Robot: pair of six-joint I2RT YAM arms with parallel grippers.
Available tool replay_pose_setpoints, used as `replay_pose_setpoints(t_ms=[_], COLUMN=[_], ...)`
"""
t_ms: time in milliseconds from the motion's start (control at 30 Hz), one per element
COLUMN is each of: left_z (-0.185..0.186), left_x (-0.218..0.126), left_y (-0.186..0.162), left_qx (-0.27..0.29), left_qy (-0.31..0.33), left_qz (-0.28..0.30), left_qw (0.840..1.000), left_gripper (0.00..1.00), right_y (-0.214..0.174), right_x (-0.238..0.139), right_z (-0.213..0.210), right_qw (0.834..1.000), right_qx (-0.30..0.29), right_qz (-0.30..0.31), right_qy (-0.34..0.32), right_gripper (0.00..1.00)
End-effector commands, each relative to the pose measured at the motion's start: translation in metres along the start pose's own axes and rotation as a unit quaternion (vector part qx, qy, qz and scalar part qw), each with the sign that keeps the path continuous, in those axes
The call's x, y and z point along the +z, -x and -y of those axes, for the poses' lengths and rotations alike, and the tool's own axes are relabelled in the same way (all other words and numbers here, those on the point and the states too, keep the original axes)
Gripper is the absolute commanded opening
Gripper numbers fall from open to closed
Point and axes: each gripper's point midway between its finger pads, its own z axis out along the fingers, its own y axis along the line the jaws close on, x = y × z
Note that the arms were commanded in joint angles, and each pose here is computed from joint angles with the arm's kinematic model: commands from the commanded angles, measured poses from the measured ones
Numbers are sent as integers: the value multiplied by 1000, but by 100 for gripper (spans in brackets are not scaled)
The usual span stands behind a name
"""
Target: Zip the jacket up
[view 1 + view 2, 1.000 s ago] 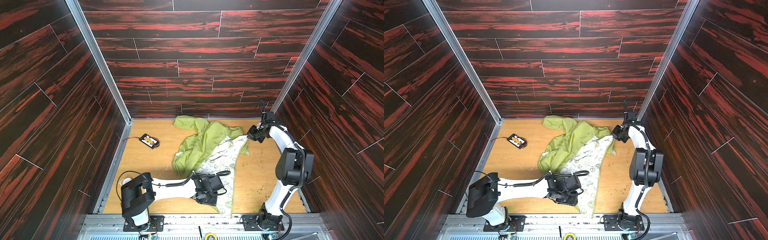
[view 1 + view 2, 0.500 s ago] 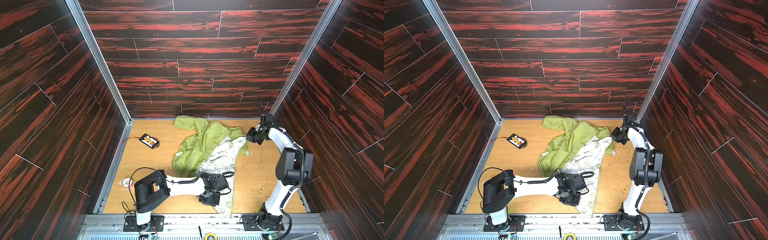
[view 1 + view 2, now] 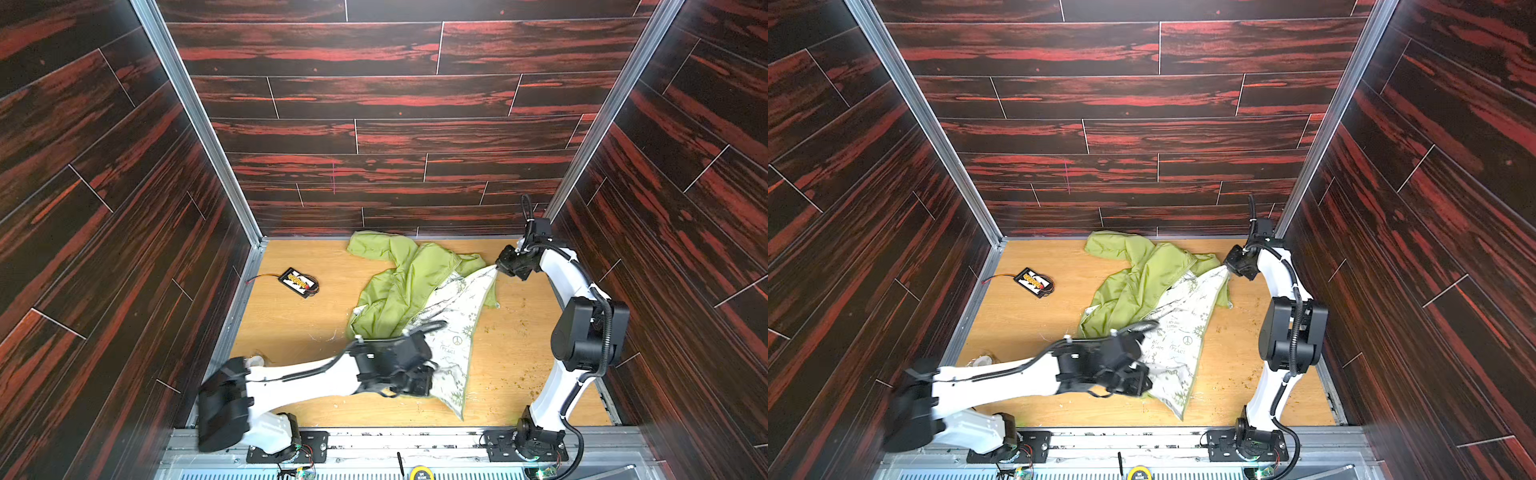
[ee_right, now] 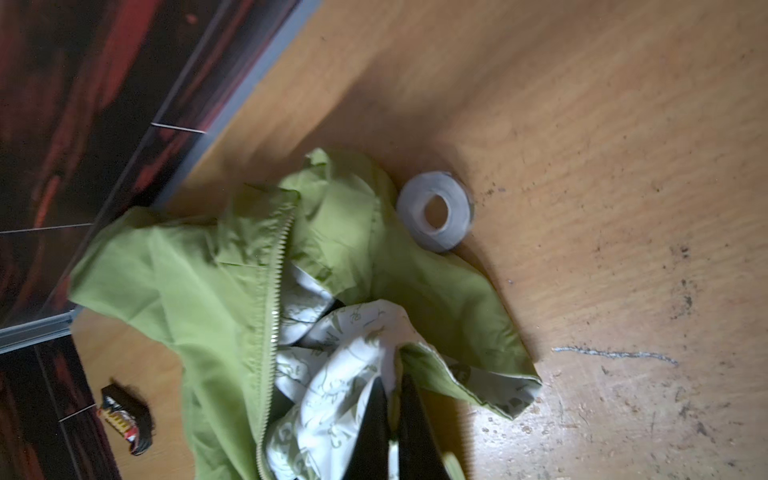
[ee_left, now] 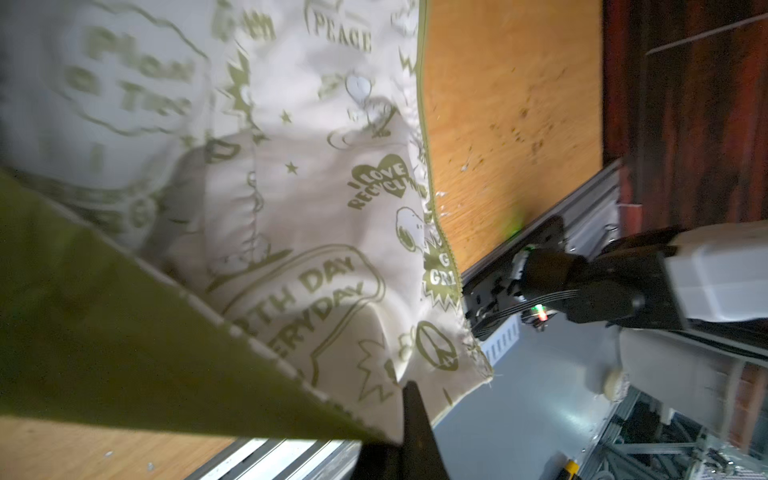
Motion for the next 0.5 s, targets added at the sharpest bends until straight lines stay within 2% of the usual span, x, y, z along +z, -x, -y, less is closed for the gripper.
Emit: replay_pose_setpoints(t_ms=[0, 133, 300, 467], left_z=[-6, -37, -96, -140], left_x=[-19, -39, -61, -81], left_y=[31, 49, 49, 35], left_qx=[-82, -177, -273, -325], left_qy=[-80, -144, -154, -131], left_qz=[79, 145, 220, 269], left_qw=[990, 963, 924, 897], left_gripper=[0, 0, 0, 0], right_y=[-4, -7, -6, 4], right_x=[18, 33, 63, 91], right_z=[-3, -26, -51, -66], right_qw=[1000, 999, 998, 997], right_qx=[2, -6, -17, -15], right_qz=[-25, -37, -52, -66], right_qy=[-9, -8, -25, -44], right_gripper=[0, 0, 0, 0])
